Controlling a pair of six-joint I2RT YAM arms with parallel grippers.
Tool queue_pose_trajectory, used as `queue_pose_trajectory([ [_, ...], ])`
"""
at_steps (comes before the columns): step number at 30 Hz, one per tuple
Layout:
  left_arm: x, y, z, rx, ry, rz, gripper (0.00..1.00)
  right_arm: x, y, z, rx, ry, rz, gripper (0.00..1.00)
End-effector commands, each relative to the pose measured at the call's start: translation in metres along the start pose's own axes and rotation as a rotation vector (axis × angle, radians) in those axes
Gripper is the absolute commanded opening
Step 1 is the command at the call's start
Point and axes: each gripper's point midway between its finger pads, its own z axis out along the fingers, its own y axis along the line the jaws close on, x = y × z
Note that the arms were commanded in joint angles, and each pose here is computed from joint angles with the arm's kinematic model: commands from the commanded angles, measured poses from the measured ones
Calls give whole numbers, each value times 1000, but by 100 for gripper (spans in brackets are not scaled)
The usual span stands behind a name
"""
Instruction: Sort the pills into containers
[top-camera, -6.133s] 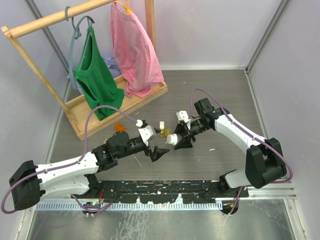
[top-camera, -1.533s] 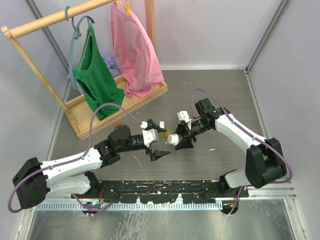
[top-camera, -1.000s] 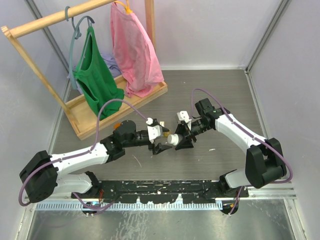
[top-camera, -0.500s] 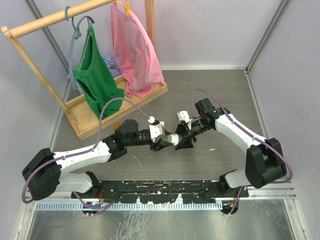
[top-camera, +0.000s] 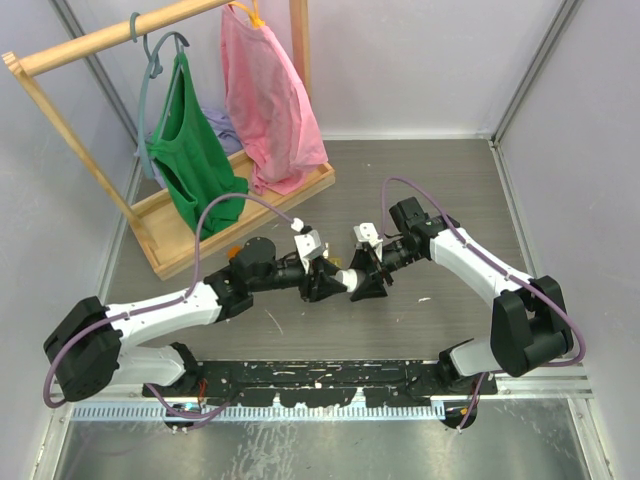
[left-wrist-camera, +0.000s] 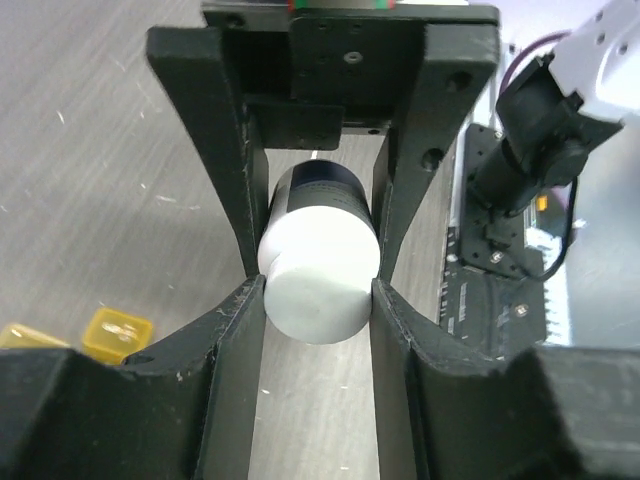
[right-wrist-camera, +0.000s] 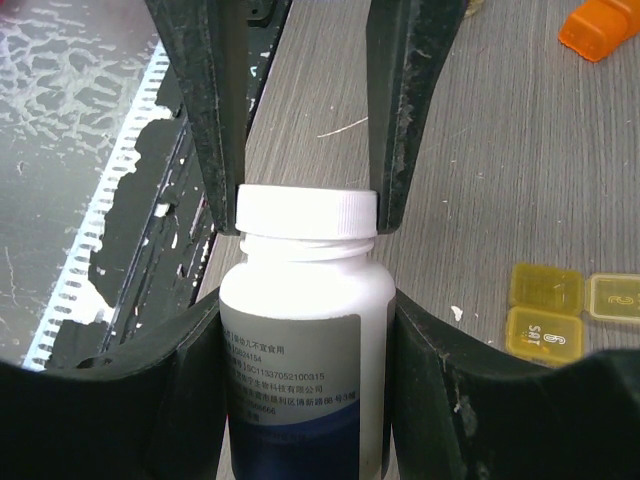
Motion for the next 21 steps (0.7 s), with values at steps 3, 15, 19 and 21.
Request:
queue_pose_trajectory([
  [3, -47, -2, -3, -119, -88, -436, 13, -14, -7, -3, 7, -27, -55, 1],
  [15, -40, 20, -6, -370, -140, -950, 5, -14, -7, -3, 9, -26, -57, 1],
  [19, -40, 29, -14, -463, -172, -1074, 0, -15, -7, -3, 8, -27, -55, 1],
  [21, -40, 31, -18, -497, -179, -1102, 0, -14, -7, -3, 8, -26, -53, 1],
])
